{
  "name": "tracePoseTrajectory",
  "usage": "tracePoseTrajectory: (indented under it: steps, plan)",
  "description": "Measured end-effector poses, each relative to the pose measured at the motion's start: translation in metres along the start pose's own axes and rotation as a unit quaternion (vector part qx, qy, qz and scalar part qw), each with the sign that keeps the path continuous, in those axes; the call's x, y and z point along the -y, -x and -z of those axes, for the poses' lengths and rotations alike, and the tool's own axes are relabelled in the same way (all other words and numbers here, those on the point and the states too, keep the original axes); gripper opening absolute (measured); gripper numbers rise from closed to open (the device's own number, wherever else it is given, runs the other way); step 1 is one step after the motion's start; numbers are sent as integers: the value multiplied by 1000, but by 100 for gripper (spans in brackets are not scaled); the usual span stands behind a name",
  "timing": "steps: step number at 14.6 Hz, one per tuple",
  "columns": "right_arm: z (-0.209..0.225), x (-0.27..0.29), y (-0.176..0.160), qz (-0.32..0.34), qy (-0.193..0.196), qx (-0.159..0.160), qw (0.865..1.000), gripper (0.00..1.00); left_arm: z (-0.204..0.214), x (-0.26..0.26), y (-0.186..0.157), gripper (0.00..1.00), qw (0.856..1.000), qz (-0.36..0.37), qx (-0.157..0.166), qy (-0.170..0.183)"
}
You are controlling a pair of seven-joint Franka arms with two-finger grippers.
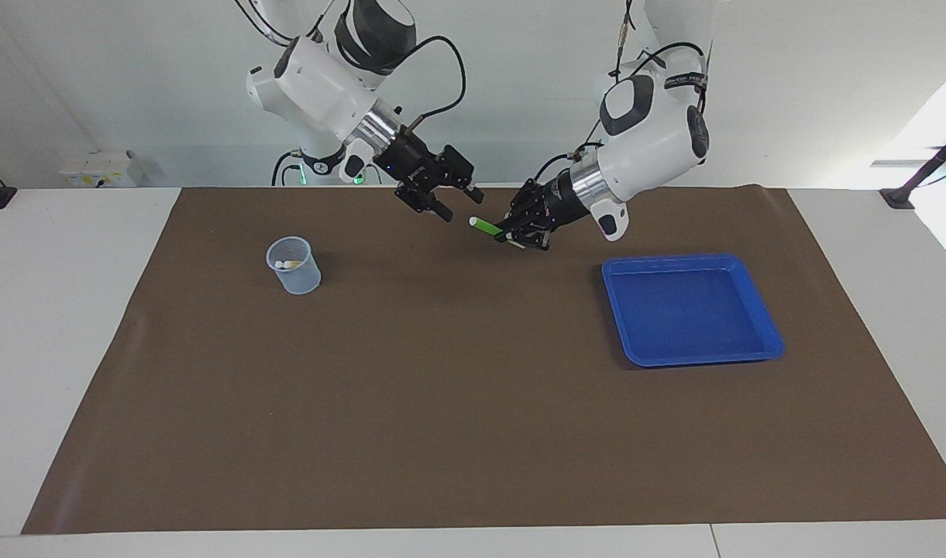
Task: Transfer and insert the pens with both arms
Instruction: 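Grasp the green pen with the right gripper, open the left gripper, then carry the green pen into the cup with the right gripper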
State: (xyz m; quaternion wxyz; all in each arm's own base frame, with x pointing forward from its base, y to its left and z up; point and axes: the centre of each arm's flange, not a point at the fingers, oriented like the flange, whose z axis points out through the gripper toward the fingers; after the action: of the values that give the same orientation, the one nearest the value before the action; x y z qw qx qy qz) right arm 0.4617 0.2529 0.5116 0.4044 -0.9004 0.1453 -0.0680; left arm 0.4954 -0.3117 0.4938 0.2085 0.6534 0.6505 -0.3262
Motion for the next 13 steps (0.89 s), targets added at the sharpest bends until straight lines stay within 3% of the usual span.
tracePoseTrajectory:
  steps: [4, 13]
  plan:
    - [-3, -2, -4, -2, 1, -8, 1000, 69, -10, 7, 11, 17, 1000, -1, 6, -4]
    - [-8, -2, -6, -3, 3, -4, 1000, 63, -21, 17, 22, 17, 1000, -11, 4, -13]
